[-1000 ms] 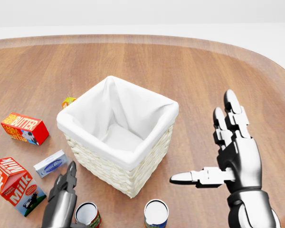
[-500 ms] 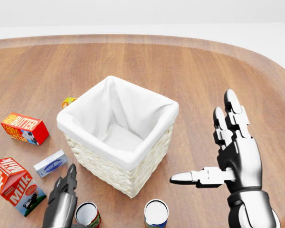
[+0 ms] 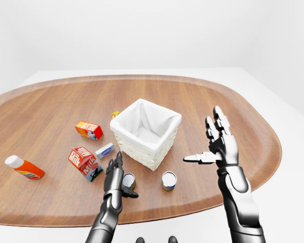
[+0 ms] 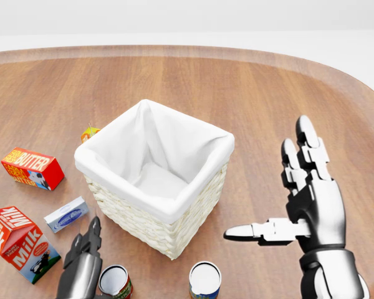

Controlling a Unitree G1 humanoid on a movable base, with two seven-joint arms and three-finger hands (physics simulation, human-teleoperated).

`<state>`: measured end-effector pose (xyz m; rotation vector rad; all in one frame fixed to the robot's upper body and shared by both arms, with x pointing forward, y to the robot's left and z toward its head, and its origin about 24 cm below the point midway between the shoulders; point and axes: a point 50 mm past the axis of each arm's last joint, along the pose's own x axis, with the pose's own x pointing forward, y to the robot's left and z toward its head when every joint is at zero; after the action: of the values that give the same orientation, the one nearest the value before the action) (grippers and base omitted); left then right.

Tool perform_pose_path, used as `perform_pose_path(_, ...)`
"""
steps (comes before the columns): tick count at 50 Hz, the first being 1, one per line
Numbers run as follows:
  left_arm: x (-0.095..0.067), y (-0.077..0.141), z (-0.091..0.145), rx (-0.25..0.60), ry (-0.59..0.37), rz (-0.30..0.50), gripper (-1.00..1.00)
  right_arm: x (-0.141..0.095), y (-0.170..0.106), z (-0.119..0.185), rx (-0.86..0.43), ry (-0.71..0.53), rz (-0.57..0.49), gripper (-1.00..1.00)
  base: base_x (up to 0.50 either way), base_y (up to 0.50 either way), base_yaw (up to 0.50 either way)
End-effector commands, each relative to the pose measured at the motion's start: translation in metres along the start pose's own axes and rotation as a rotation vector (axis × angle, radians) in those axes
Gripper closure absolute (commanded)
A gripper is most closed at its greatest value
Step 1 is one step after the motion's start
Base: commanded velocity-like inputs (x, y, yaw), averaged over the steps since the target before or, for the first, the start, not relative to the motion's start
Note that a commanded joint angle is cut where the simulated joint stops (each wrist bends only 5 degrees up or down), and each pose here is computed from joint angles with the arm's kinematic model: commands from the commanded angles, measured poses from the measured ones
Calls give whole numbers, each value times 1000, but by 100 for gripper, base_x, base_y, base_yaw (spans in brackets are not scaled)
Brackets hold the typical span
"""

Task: Pick up the tomato sauce, and put it in the basket.

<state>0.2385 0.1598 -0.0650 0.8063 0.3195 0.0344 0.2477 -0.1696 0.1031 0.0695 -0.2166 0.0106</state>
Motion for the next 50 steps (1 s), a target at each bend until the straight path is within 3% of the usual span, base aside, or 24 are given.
perform_pose_path(1,0,-1,-1,3,4,-1,-100,0,0,1,0,-4,-1,-100,0,0,0)
perform_pose_path(50,1,-5,-4,19,25,-10,-100,0,0,-2,2,7,-1,-100,0,0,0)
